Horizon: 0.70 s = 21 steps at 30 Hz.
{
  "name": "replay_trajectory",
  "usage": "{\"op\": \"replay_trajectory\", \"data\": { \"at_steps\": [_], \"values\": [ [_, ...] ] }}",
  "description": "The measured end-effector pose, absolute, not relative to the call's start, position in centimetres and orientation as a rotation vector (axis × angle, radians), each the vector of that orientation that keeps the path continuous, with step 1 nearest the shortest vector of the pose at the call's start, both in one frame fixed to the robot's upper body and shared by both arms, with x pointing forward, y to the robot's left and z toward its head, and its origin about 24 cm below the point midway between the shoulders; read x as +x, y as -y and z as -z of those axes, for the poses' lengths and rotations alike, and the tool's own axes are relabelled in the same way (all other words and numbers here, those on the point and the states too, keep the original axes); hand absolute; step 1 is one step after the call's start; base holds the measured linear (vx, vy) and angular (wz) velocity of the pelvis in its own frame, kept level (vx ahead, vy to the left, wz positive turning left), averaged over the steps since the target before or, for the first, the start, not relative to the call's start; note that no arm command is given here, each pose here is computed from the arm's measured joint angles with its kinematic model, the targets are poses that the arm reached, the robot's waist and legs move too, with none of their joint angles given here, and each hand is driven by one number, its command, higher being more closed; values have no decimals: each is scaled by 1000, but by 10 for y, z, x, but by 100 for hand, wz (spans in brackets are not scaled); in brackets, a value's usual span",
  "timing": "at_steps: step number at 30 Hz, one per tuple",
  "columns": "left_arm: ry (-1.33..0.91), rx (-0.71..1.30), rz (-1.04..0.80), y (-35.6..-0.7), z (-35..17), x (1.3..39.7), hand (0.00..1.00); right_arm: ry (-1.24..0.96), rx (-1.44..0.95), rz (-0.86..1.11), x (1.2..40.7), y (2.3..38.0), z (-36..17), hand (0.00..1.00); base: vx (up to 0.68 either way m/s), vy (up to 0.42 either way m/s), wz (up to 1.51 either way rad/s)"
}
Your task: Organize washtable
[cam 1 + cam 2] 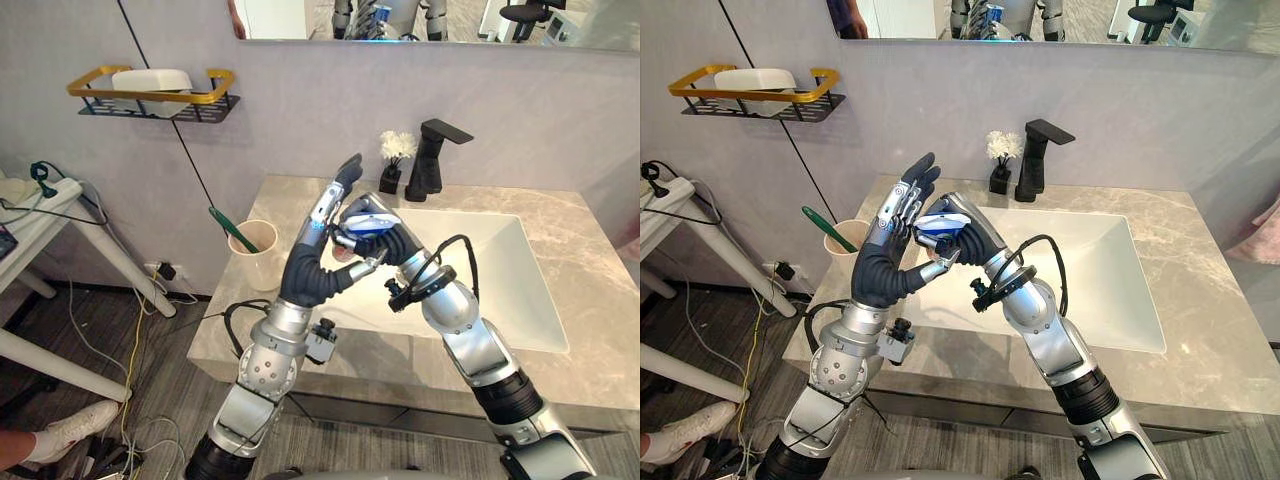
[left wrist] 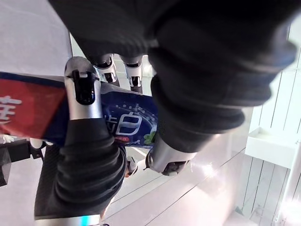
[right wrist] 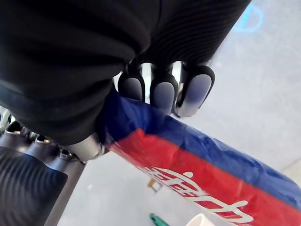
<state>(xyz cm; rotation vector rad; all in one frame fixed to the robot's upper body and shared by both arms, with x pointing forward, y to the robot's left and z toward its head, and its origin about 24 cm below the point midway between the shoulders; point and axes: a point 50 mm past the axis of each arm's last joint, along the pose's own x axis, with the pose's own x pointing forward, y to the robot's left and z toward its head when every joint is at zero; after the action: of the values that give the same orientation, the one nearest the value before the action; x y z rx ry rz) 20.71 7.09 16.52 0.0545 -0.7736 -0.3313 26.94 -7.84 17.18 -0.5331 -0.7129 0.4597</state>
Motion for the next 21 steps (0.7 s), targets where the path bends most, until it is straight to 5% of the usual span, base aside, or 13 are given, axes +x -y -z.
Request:
{"op": "replay_trajectory", "data": {
  "at_steps": [17,18,21],
  "values": [
    [789,187,298,-73,-163,213,100,683,-539,-491,267,78,-164,100,0,0,0],
    [790,189,298,-73,-163,213,100,683,-538,-491,267,78,-164,0,0,0,0],
    [798,203,302,-74,-164,214,100,684,-537,-490,267,78,-164,0,0,0,0]
  ]
}}
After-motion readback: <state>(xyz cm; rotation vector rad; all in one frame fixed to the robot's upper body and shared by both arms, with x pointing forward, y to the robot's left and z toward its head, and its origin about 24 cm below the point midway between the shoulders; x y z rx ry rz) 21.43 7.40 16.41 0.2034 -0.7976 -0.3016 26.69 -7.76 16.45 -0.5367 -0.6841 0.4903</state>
